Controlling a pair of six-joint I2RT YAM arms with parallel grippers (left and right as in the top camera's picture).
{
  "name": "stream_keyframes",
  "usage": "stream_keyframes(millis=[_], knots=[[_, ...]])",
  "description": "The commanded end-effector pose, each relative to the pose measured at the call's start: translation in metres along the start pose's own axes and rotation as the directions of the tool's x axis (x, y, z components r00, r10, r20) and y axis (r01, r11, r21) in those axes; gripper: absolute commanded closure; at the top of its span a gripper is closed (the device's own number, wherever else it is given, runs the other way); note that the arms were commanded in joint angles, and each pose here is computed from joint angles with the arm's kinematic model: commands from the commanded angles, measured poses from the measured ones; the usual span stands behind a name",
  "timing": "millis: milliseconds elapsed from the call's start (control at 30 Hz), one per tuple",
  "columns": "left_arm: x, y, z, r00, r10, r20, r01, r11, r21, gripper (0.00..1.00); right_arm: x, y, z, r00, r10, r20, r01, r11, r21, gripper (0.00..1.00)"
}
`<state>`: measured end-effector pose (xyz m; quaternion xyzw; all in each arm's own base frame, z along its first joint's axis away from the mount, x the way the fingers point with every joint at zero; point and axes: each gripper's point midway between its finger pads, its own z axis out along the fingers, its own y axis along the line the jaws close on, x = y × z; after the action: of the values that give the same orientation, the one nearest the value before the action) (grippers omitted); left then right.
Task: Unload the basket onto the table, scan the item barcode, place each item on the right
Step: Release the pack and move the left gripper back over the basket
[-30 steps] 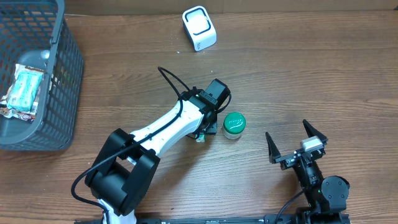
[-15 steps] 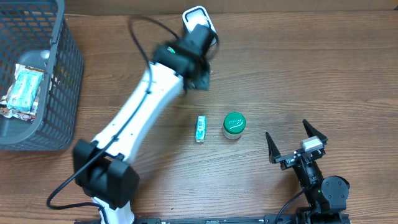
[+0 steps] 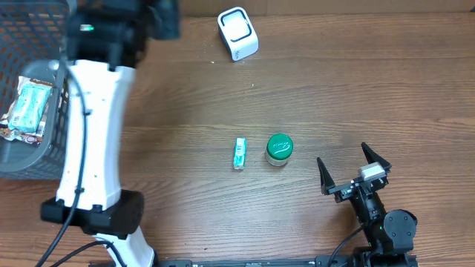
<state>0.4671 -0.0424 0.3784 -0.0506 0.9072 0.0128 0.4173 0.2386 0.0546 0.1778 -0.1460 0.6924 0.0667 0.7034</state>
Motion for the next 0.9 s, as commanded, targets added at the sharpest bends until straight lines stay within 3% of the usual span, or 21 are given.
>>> stream_keyframes(millis=[0,233,567,867], knots=[[-0.028,0.041,-0.024,0.994,-0.035,0.099,0.039,0.998,-0.043,0.32,0.002,0.000,0.000,1.000,0.006,0.001,-0.006,1.000,0.001,0.00],[-0.040,0.120,-0.024,0.979,-0.138,0.149,0.160,0.977,-0.142,0.25,0.002,0.000,0.000,1.000,0.006,0.001,-0.006,1.000,0.001,0.00],[-0.030,0.216,-0.033,0.949,-0.264,0.175,0.299,0.927,-0.226,0.23,0.002,0.000,0.000,1.000,0.006,0.001,-0.006,1.000,0.001,0.00],[0.012,0.260,0.006,0.951,-0.310,0.016,0.304,0.917,-0.259,0.21,0.002,0.000,0.000,1.000,0.006,0.001,-0.006,1.000,0.001,0.00]])
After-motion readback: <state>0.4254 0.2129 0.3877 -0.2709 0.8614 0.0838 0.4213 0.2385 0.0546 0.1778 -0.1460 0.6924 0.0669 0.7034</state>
